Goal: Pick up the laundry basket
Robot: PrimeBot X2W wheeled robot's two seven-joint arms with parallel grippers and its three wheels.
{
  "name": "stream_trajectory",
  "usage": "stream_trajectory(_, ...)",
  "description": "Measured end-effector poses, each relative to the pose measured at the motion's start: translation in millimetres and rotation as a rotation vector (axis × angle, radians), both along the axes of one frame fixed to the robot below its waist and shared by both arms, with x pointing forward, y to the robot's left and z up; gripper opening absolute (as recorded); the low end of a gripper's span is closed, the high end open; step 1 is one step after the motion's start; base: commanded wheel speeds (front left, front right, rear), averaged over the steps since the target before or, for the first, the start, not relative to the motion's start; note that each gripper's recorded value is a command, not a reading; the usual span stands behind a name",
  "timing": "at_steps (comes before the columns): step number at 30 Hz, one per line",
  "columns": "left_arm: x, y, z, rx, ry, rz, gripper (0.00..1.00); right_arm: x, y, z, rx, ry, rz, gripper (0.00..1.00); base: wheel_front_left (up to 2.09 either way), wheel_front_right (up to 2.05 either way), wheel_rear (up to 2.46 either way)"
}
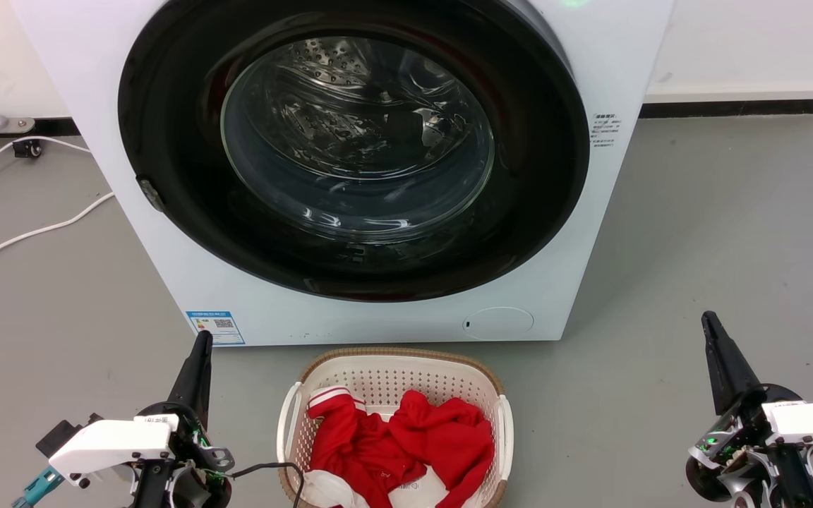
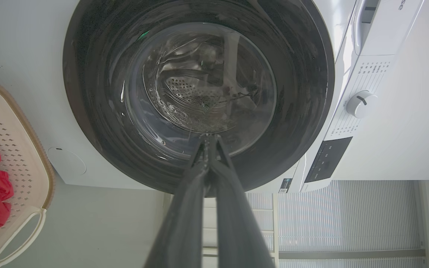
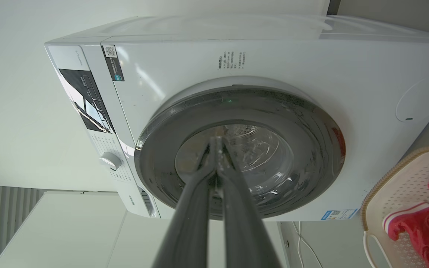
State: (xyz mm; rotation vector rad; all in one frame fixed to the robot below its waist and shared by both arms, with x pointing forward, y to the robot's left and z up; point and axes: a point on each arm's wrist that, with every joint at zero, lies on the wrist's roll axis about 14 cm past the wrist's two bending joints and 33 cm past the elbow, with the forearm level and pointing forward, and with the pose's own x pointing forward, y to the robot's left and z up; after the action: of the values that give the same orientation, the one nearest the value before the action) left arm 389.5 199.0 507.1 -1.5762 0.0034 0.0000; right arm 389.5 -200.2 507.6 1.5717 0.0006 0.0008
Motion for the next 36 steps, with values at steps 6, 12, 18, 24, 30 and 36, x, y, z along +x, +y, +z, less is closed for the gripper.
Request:
stream_trajectory(6,0.0,0.0,0.0,0.000,0.000,0.000,0.00,0.0,0.0,0.0,0.000,0.000,0.000,0.00,0.00,0.00,0.00)
stream_trajectory(12,0.0,0.0,0.0,0.000,0.000,0.000,0.00,0.0,0.0,0.1,0.000,0.000,0.000,0.00,0.00,0.00,0.00)
stream_trajectory(18,0.0,0.0,0.0,0.000,0.000,0.000,0.00,0.0,0.0,0.0,0.000,0.000,0.000,0.00,0.00,0.00,0.00)
stream_trajectory(24,-0.8,-0.4,-3.0,-0.002,0.009,0.000,1.00,-0.7,0.0,-2.8,0.001,0.009,0.000,1.00,0.00,0.00,0.00)
stream_trajectory(30,-5.2,-4.5,-13.0,-0.001,0.039,0.003,1.00,-4.9,1.7,-11.8,-0.002,0.035,-0.007,1.00,0.00,0.00,0.00)
stream_trajectory(36,-3.9,-6.0,-6.7,0.041,0.021,0.011,1.00,-3.4,6.5,-7.3,-0.043,0.022,-0.007,1.00,0.00,0.00,0.00)
